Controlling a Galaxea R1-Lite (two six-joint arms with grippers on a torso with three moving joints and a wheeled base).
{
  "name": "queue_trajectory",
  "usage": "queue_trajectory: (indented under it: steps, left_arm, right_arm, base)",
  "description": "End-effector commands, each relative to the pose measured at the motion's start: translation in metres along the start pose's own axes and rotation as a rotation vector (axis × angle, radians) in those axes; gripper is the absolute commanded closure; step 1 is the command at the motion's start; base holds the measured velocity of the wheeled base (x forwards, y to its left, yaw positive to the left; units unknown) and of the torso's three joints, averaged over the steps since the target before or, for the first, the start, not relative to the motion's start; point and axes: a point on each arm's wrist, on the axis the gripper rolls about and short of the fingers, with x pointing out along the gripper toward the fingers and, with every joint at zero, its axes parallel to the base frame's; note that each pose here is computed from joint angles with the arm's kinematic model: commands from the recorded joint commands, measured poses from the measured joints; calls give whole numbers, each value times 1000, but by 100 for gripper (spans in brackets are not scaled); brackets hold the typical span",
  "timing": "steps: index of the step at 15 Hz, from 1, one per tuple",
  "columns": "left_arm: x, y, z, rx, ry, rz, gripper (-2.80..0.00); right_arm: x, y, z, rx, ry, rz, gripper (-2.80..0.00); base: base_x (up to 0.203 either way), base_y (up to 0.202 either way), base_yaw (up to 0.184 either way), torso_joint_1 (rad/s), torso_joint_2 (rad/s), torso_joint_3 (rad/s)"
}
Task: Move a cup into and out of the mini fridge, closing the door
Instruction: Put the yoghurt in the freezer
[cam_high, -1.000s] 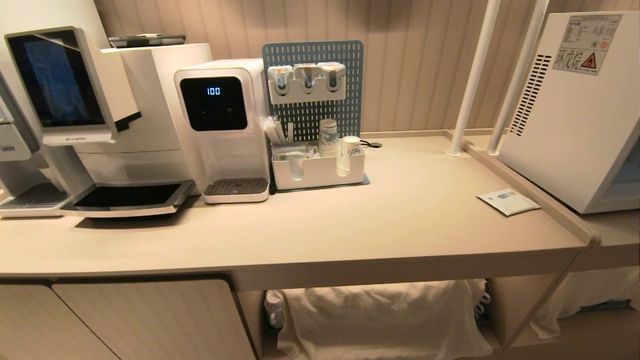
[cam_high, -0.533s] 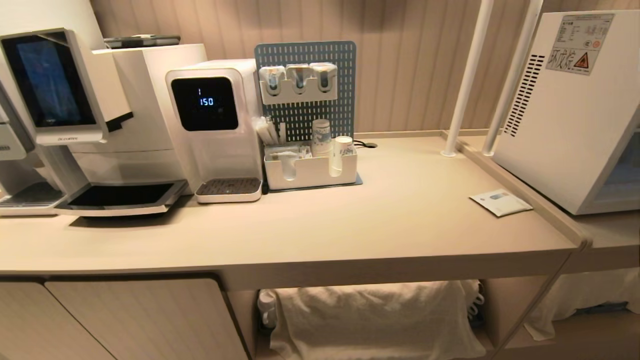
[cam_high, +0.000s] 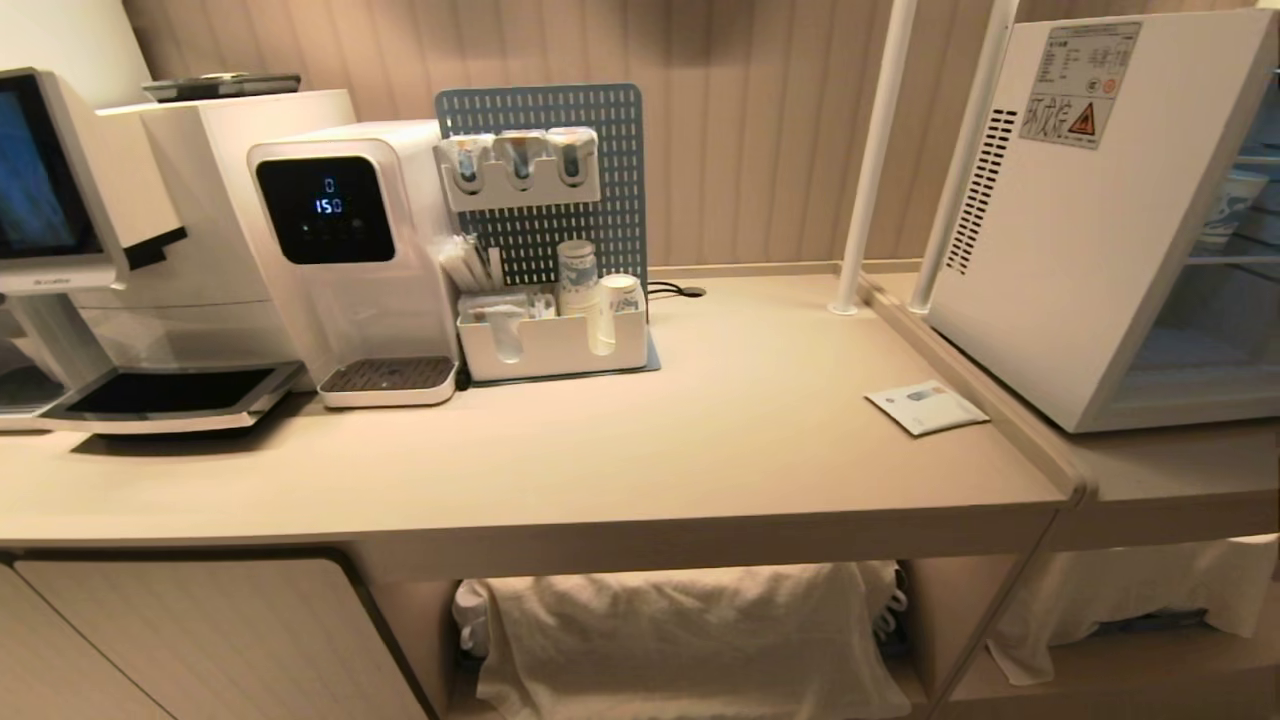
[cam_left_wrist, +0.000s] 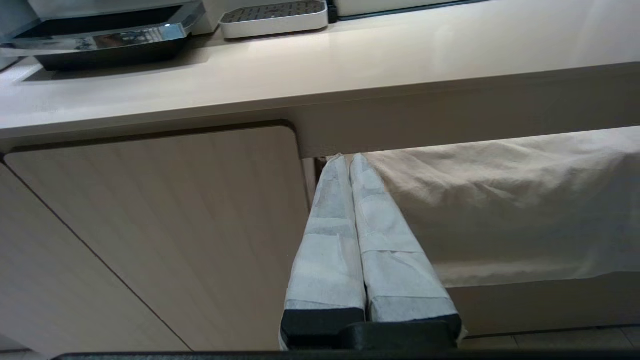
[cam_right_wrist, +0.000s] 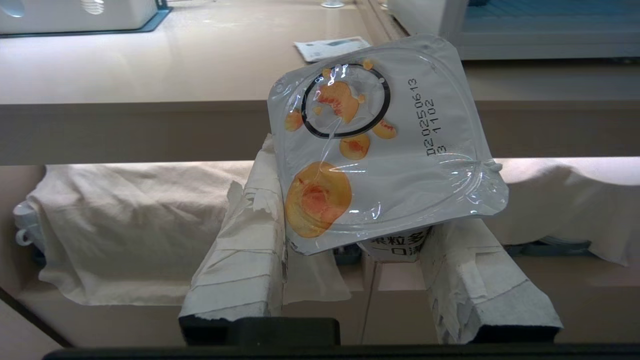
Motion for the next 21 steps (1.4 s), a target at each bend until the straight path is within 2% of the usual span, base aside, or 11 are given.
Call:
queue_trajectory:
  steps: [1,21]
  left_arm:
    - [0,0,0,-2,1,0,0]
    - [0,0,0,-1,0,1,0]
  right_arm:
    - [1,0,-3,0,8,1,0]
    - [1,0,-3,2,10,0,0]
  base:
    - [0,-190,-2,-1,6,1]
    - [0,-197,-1,2,3,3]
